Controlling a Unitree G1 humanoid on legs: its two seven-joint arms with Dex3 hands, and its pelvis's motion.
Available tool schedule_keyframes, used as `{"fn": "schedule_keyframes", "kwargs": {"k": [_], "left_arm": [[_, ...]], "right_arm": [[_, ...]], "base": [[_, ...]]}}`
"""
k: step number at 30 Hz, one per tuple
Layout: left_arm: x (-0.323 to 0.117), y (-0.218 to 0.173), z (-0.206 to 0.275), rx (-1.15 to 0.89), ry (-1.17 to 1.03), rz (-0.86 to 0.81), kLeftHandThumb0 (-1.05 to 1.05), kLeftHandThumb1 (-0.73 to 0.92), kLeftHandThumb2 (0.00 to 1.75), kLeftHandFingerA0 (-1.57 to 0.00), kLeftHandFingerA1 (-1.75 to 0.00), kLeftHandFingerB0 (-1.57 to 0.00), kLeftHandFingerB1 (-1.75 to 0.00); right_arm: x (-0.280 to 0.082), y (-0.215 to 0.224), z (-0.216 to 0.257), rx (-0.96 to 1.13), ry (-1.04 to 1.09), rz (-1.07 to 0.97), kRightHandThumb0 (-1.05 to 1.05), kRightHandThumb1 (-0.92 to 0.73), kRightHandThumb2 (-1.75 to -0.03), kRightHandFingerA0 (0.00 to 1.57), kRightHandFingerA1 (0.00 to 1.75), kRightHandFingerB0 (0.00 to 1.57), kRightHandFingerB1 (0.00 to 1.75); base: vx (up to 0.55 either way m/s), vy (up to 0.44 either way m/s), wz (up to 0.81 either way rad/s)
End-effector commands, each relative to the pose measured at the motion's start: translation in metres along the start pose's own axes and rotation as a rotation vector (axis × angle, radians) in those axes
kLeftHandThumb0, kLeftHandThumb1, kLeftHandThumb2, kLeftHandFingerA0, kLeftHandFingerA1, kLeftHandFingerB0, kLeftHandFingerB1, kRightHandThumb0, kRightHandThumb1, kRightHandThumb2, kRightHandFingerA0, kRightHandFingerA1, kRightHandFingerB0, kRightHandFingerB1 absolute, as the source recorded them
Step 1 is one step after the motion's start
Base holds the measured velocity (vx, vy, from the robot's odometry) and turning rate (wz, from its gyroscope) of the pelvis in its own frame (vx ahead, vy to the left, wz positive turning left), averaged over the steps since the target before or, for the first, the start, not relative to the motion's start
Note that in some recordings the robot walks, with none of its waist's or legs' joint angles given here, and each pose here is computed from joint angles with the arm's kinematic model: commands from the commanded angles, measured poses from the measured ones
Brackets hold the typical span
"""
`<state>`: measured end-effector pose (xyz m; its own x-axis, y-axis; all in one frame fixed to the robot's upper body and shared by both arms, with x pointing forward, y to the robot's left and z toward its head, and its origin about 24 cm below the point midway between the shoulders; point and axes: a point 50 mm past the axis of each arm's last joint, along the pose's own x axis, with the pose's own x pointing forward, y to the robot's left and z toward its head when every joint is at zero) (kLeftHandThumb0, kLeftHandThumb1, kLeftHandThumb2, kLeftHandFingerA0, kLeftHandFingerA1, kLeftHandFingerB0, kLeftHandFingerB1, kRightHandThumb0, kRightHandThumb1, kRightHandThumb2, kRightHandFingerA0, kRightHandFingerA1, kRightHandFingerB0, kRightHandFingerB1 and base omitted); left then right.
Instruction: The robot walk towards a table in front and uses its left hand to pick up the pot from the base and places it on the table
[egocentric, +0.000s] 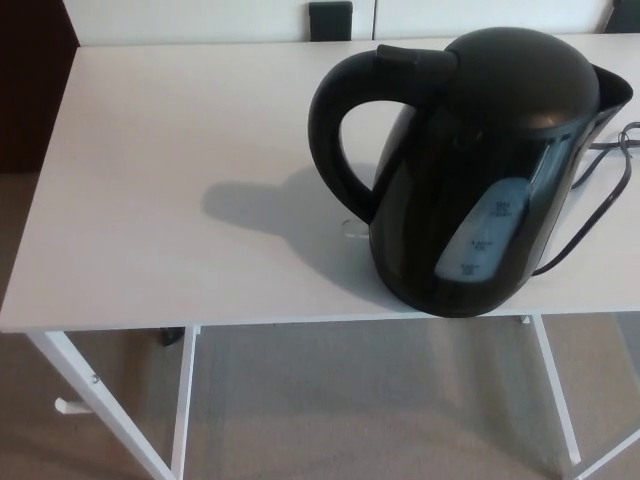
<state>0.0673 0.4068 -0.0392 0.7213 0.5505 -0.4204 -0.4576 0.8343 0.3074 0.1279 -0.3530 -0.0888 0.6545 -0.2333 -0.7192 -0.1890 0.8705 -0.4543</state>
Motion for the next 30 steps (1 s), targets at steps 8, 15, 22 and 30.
{"fn": "schedule_keyframes", "kwargs": {"k": [8,15,22,30], "left_arm": [[-0.010,0.024,0.225,-0.298,-0.770,0.153,-0.30,0.53,0.62,-0.30,-0.35,-0.29,-0.36],[-0.037,-0.075,0.287,-0.209,-0.905,-0.343,-0.20,0.48,0.94,0.00,-0.49,0.00,-0.48],[-0.046,-0.152,0.292,0.005,-0.940,-0.578,-0.36,0.46,0.55,-0.18,-0.30,-0.15,-0.27],[-0.052,-0.223,0.311,0.049,-0.895,-0.699,-0.27,0.32,0.86,-0.01,-0.49,0.00,-0.48]], "right_arm": [[0.004,-0.011,0.014,0.011,-0.042,-0.038,-0.27,0.19,-0.66,1.01,0.89,0.90,0.83],[0.006,-0.011,0.018,0.019,-0.059,-0.034,-0.27,0.19,-0.66,1.01,0.89,0.90,0.83],[0.005,-0.011,0.017,0.014,-0.054,-0.028,-0.27,0.18,-0.66,1.01,0.89,0.89,0.82],[0.008,-0.006,0.020,-0.008,-0.055,-0.016,-0.28,0.18,-0.66,1.00,0.88,0.89,0.83]], "base": [[-0.03,-0.084,0.01],[-0.04,-0.094,0.01],[-0.04,-0.071,0.01],[0.00,0.000,0.00]]}}
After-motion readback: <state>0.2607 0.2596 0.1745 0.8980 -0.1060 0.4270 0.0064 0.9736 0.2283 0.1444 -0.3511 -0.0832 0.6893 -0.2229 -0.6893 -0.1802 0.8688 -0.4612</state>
